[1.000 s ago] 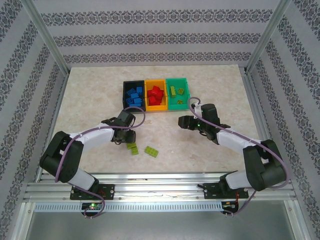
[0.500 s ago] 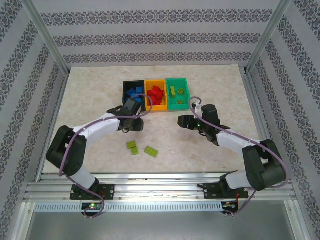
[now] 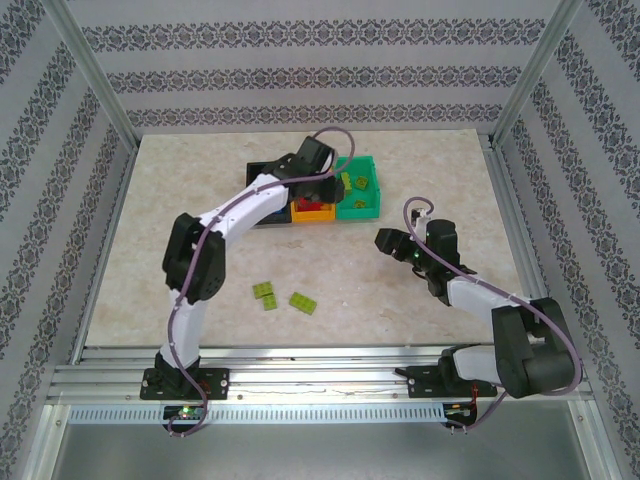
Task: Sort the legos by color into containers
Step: Place the lego in the container, then pick up the lego from the middle-left of the table, then place the lego in the container, then pick up the lego from the middle-left of the table, then place the lego in the container, then pick up the lego from the middle-left of the table.
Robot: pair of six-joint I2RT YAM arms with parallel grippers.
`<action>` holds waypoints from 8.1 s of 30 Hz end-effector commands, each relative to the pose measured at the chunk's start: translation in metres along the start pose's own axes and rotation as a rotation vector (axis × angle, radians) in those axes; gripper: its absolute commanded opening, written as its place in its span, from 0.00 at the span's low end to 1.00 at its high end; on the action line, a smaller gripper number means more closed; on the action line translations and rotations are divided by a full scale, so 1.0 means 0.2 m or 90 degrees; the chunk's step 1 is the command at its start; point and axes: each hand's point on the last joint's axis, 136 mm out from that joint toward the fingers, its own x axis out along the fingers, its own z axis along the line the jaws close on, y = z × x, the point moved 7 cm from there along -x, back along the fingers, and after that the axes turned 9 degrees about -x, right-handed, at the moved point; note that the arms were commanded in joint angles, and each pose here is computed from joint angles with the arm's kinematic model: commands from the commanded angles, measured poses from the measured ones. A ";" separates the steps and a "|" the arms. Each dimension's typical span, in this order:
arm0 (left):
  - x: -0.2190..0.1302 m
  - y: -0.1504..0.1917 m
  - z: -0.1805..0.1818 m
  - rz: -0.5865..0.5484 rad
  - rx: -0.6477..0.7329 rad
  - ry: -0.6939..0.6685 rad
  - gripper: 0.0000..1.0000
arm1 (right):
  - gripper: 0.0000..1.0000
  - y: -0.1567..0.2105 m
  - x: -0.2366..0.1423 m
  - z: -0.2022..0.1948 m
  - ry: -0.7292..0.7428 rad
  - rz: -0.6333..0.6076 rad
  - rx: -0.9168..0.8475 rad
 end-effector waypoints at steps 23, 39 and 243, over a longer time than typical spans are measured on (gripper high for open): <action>-0.21 0.57 0.00 0.081 0.086 -0.035 0.61 | 0.62 0.00 0.03 0.04 -0.063 -0.002 0.029; -0.28 1.12 0.24 0.224 0.128 -0.151 0.67 | 0.62 0.01 0.05 0.05 -0.072 0.004 0.027; -0.37 0.26 0.01 -0.041 0.003 -0.080 0.78 | 0.63 0.02 0.08 -0.04 -0.082 0.006 0.091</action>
